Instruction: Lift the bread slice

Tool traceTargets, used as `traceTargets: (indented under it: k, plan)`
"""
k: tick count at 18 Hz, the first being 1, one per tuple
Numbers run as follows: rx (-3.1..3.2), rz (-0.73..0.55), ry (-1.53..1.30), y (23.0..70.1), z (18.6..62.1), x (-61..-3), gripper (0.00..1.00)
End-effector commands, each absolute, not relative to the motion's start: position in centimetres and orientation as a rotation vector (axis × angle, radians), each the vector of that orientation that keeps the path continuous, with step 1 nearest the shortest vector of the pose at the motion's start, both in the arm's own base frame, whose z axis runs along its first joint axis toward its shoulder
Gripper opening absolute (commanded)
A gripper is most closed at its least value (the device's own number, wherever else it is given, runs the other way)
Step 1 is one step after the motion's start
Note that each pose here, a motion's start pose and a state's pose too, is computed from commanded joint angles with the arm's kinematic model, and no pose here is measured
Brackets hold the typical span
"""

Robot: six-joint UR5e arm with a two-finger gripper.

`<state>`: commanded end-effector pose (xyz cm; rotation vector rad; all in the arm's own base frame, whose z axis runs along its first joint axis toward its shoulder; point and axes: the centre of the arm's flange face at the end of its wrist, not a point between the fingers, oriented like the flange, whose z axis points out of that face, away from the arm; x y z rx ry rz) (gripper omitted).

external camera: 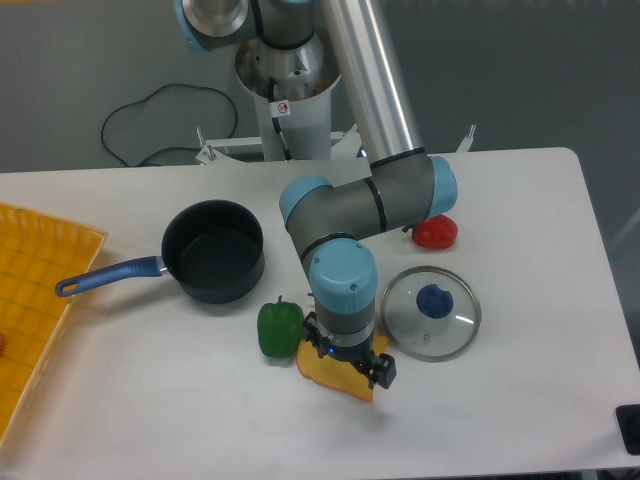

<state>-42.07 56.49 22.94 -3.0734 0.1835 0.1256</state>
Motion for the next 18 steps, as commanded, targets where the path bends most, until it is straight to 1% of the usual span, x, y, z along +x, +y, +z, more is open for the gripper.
traceTargets:
  k: [10, 18]
  plan:
    - [-3.07, 0.093, 0.18, 56.38, 22.3, -41.86, 1.0]
    - [-3.066, 0.093, 0.18, 56.42, 22.47, -41.86, 1.0]
